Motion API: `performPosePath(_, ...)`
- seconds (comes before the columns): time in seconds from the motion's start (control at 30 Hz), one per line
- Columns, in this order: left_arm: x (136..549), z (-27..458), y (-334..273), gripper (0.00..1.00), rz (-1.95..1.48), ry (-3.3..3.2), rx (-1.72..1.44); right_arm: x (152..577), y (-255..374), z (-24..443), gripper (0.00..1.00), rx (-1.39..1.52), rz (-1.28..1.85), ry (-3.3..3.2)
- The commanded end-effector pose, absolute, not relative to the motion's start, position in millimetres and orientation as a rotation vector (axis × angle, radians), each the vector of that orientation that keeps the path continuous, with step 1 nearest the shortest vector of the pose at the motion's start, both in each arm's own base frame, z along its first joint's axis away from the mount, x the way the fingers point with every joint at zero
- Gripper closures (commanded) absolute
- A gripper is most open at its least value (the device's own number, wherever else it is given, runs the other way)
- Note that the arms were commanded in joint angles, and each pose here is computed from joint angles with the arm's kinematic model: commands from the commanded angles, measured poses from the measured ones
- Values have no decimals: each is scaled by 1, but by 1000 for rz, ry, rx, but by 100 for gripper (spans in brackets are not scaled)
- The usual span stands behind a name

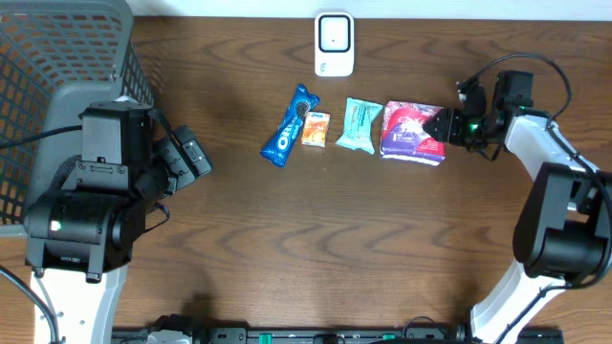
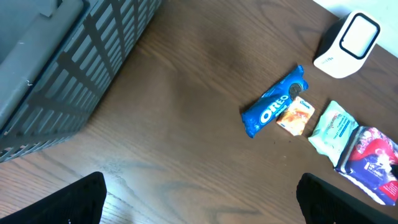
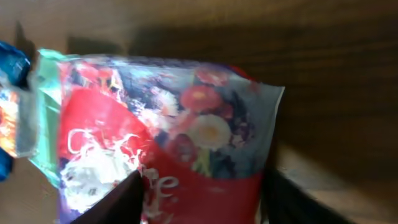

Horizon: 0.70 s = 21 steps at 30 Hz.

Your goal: Scan the item barcode

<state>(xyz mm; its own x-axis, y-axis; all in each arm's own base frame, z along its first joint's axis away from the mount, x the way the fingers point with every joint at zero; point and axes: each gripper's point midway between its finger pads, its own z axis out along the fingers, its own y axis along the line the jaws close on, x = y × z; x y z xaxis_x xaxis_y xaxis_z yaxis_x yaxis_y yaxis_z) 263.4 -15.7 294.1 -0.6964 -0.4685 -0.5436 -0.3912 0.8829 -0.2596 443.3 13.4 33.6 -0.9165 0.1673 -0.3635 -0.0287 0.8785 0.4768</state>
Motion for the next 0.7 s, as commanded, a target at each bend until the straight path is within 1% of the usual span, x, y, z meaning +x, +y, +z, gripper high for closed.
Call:
performPosePath(0.0, 264, 296, -12, 2, -147, 2418, -624, 445, 15, 26, 62, 107, 707, 2662)
performPosePath(0.03, 264, 296, -12, 2, -147, 2418, -624, 444, 14, 25, 73, 110, 703, 2667)
performPosePath(0.1, 264, 296, -12, 2, -147, 2418, -624, 444, 13, 25, 85, 115, 690, 2671)
performPosePath(0.13, 264, 296, -12, 2, -147, 2418, -624, 444, 13, 26, 90, 124, 691, 2669)
performPosePath(0.2, 264, 296, -12, 2, -147, 2418, -624, 446, 11, 29, 96, 156, 694, 2663)
performPosePath(0.3, 264, 296, -12, 2, -147, 2418, -624, 450, 5, 45, 97, 160, 669, 2635)
performPosePath(0.4, 264, 296, -12, 2, -147, 2418, -624, 455, -18, 77, 99, 180, 464, 2611)
performPosePath(0.47, 264, 296, -12, 2, -147, 2418, -624, 454, -39, 95, 99, 209, 272, 2600)
performPosePath(0.53, 264, 296, -13, 2, -147, 2419, -624, 450, -65, 118, 99, 269, 15, 2568)
performPosePath(0.63, 264, 296, -12, 2, -147, 2418, -624, 436, -103, 156, 99, 385, -388, 2473)
performPosePath(0.67, 264, 296, -12, 2, -147, 2419, -623, 426, -118, 177, 99, 420, -605, 2411)
